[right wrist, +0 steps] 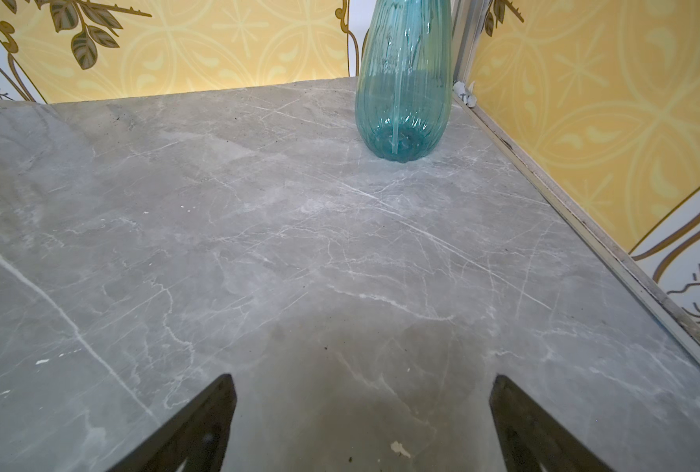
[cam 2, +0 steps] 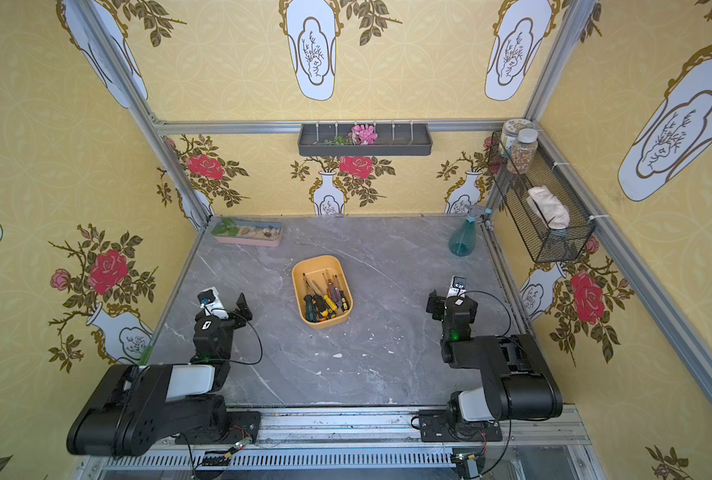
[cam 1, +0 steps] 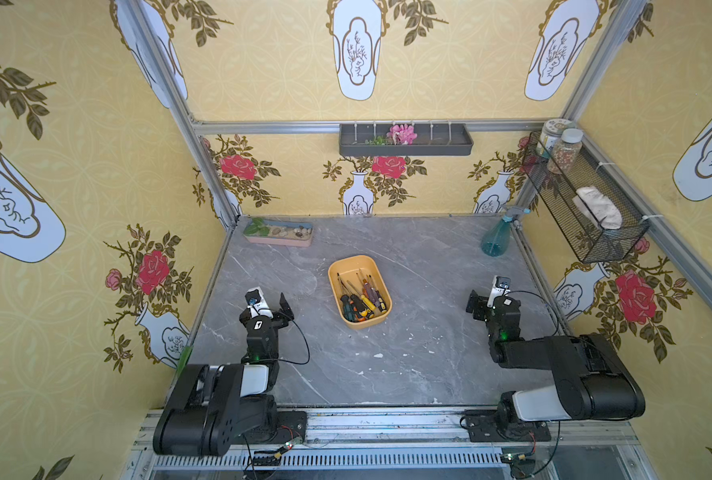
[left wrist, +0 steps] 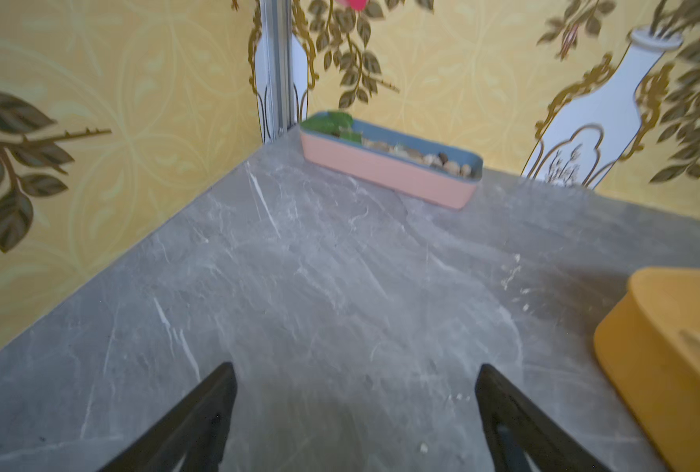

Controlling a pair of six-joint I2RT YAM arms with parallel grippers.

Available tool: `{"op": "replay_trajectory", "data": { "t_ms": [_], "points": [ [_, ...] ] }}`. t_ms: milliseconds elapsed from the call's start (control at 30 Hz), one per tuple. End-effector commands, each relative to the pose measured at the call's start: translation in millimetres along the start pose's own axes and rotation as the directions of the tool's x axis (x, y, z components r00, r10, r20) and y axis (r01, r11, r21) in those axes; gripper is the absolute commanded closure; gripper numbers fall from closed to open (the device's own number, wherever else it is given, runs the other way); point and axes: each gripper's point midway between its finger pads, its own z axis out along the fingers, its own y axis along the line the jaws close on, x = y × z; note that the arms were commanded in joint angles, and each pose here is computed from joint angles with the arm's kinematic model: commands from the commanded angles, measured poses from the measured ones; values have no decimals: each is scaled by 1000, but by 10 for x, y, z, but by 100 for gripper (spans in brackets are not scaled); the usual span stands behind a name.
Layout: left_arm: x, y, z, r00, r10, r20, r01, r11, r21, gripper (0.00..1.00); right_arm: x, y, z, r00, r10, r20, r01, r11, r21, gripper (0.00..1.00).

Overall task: Put the screwdriver on the desktop into the storage box
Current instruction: Reset both arms

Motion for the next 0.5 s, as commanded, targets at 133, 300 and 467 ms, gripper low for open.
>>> {"op": "replay_trajectory", "data": {
  "t_ms": [133,300,467],
  "points": [
    [-438,57,-6,982,-84,170,89,996,-21,0,-121,11,4,999,18,45,-17,1000,-4,3],
    [-420,48,-11,983,-84,162,88,996,-16,0,-122,14,3,999,18,46,-17,1000,-5,3],
    [-375,48,111,989,-94,118,94,996,-2,0,-124,10,3,999,17,46,-17,1000,-4,3]
  ]
}}
